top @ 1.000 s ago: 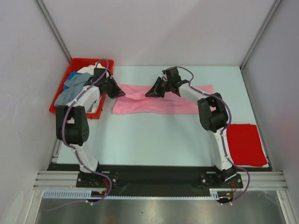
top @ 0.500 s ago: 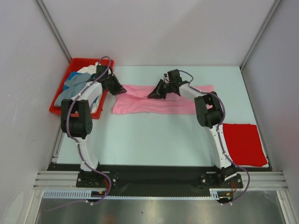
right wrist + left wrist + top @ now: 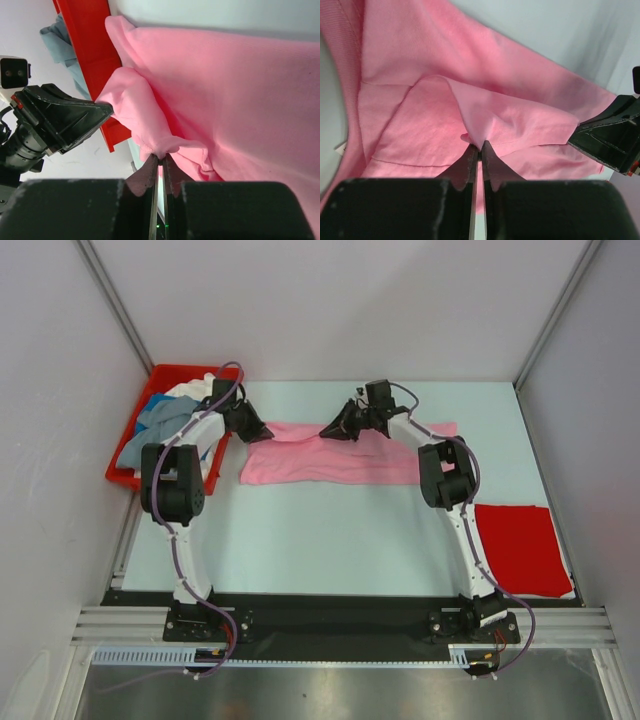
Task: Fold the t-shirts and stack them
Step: Fold the tshirt
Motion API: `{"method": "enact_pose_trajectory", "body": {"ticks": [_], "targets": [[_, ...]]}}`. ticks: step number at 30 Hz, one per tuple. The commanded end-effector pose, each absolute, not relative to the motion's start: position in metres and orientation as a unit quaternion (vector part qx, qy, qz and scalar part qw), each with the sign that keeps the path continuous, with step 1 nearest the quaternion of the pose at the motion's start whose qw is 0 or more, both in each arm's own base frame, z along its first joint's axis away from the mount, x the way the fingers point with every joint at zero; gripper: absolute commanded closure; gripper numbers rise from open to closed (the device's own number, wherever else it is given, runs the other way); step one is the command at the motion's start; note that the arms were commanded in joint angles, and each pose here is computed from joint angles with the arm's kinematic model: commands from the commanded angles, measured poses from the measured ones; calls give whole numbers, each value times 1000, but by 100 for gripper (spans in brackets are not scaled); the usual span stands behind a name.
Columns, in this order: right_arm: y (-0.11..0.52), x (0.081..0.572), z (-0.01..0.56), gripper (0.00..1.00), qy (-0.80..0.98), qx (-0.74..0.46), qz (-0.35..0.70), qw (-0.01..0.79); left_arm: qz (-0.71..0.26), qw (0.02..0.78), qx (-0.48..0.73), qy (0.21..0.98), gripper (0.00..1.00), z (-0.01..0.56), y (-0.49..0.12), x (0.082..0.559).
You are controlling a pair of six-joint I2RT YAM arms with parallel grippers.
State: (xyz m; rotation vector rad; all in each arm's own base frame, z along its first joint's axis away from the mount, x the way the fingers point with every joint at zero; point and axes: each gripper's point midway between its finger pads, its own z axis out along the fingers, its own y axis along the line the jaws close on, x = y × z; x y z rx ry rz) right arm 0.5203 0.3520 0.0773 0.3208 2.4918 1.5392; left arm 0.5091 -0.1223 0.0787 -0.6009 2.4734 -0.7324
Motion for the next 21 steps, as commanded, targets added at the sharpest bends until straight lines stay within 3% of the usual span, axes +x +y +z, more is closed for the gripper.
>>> {"method": "enact_pose_trajectory", "body": {"ticks": [1,9,13,18,20,21], "targets": [[356,525,83,91,834,102,535,91,-277,263,-217,898,91,92,-122,523],[355,523,72,85,841,101,525,81,-268,250,-219,904,89,78,-121,528],[344,520,67,84,855,105,503,77,-245,251,-214,912,77,75,-115,528],[328,525,71,79,863,108,485,93,-215,254,-211,919,78,77,-105,518],[326,526,73,70,862,109,487,94,-210,253,-212,920,69,77,-104,516],[326,528,78,69,861,104,489,99,-207,251,-213,921,56,77,-103,515]]}}
